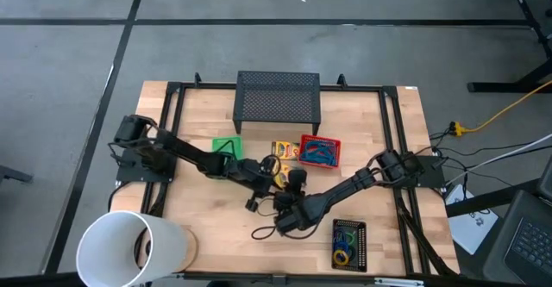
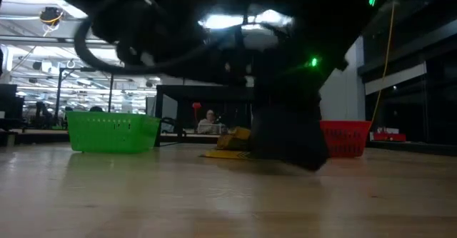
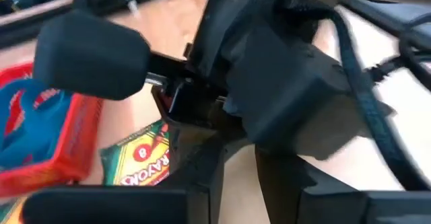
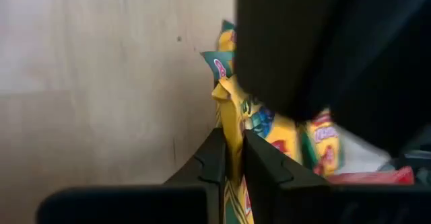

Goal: Pick & Place Office Desk Supplies
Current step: Put the box of crayon into the black bin

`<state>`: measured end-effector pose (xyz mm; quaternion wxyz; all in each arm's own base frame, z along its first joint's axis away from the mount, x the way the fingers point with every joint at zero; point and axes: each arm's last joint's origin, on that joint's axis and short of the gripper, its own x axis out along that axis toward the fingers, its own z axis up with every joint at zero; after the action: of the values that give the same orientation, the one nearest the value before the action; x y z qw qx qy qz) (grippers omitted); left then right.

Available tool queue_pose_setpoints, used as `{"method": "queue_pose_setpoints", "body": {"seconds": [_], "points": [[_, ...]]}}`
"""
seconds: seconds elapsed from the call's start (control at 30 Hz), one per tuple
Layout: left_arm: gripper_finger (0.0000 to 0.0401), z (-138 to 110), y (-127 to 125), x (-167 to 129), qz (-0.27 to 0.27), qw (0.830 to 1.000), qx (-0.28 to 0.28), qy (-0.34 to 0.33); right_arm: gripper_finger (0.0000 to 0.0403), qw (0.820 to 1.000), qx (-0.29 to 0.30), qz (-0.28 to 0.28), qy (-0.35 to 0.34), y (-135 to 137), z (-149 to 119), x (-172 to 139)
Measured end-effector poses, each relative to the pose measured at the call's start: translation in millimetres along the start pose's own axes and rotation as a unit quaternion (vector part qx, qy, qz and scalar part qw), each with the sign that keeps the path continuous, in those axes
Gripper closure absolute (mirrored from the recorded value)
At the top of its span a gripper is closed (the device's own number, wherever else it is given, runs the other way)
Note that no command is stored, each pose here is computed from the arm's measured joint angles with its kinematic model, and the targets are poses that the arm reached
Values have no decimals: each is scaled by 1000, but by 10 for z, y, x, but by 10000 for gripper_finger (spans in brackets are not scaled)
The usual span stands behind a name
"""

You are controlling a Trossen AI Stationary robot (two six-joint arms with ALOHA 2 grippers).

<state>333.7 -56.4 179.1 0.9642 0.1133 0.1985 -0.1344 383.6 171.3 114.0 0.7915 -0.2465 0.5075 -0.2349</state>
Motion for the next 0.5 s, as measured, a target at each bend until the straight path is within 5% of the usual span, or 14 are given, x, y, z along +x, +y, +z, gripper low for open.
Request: {"method": "queue_pose_setpoints", "body": {"seconds": [0.5], "points": [[331, 436, -300, -621, 114, 990, 74, 26, 364, 999, 14, -3, -47, -105, 359, -560]]}}
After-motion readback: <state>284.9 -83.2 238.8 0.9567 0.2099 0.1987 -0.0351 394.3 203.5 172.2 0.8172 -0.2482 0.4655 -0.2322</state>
